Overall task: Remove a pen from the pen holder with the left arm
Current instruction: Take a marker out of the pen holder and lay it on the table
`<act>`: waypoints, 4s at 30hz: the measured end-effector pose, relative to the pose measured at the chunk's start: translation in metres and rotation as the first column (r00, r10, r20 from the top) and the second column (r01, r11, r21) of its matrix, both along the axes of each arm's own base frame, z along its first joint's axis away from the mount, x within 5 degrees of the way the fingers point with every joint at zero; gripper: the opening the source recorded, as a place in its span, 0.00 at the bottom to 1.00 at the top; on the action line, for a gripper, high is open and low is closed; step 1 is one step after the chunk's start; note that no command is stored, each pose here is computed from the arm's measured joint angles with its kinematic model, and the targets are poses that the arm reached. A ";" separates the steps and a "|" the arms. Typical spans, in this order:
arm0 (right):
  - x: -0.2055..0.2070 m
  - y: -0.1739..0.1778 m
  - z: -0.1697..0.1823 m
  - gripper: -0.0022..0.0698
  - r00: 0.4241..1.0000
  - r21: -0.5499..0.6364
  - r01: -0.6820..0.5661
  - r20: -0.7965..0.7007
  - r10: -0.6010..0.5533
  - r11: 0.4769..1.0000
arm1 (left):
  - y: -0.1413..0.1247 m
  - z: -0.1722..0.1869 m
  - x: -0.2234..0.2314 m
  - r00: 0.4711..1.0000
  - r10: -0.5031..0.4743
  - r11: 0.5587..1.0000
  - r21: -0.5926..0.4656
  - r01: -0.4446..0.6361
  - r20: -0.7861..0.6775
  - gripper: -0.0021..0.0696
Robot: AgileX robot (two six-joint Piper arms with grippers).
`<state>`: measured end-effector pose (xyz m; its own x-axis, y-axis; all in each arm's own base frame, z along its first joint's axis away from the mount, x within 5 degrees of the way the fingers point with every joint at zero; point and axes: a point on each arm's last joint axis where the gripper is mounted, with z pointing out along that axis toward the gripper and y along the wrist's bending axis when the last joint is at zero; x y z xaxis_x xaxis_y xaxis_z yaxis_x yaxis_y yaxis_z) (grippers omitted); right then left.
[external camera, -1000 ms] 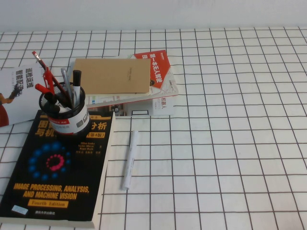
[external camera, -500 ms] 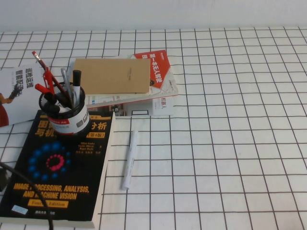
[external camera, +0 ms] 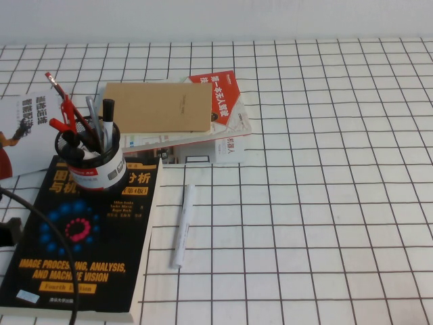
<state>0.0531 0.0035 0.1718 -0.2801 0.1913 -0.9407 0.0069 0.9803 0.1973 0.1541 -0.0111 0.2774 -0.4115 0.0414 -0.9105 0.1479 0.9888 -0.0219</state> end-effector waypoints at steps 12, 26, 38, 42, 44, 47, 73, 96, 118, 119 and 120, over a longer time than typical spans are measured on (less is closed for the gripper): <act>0.000 0.000 0.000 0.01 1.000 0.000 0.000 0.000 0.000 1.000 | -0.004 0.022 0.008 0.962 0.064 0.998 -0.041 -0.055 0.265 0.03; 0.000 0.000 0.000 0.01 1.000 0.000 0.000 0.000 0.000 1.000 | -0.035 -0.025 0.047 0.972 -0.129 0.991 0.001 0.131 0.197 0.63; 0.000 0.000 0.000 0.01 1.000 0.000 0.000 0.000 0.000 1.000 | -0.046 -0.057 0.066 0.963 -0.167 0.979 -0.078 0.187 0.211 0.66; 0.000 0.000 0.000 0.01 1.000 0.000 0.000 0.000 0.000 1.000 | -0.046 -0.068 0.075 0.969 -0.137 0.979 -0.124 0.165 0.205 0.63; 0.000 0.000 0.000 0.01 1.000 0.000 0.000 0.000 0.000 1.000 | -0.046 -0.072 0.078 0.973 -0.122 0.979 -0.139 0.151 0.196 0.59; 0.000 0.000 0.000 0.01 1.000 0.000 0.000 0.000 0.000 1.000 | -0.046 -0.077 0.081 0.976 -0.110 0.978 -0.154 0.140 0.190 0.51; 0.000 0.000 0.000 0.01 1.000 0.000 0.000 0.000 0.000 1.000 | -0.048 -0.068 0.091 0.959 -0.112 0.978 -0.144 0.153 0.260 0.31; 0.000 0.000 0.000 0.01 1.000 0.000 0.000 0.000 0.000 1.000 | -0.045 -0.035 0.076 0.915 -0.122 0.979 -0.105 0.175 0.385 0.18; 0.000 0.000 0.000 0.01 1.000 0.000 0.000 0.000 0.000 1.000 | -0.040 0.102 0.024 0.970 -0.099 0.988 0.135 0.070 0.220 0.18; 0.000 0.000 0.000 0.01 1.000 0.000 0.000 0.000 0.000 1.000 | -0.043 0.106 0.023 0.977 -0.098 0.989 0.131 0.074 0.191 0.18; 0.000 0.000 0.000 0.01 1.000 0.000 0.000 0.000 0.000 1.000 | -0.048 0.110 0.022 0.983 -0.102 0.989 0.121 0.084 0.152 0.18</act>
<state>0.0531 0.0035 0.1718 -0.2801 0.1913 -0.9407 0.0069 0.9803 0.1973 0.1761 -0.0593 0.3874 -0.2528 0.1793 -0.9508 0.2320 0.9653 0.1203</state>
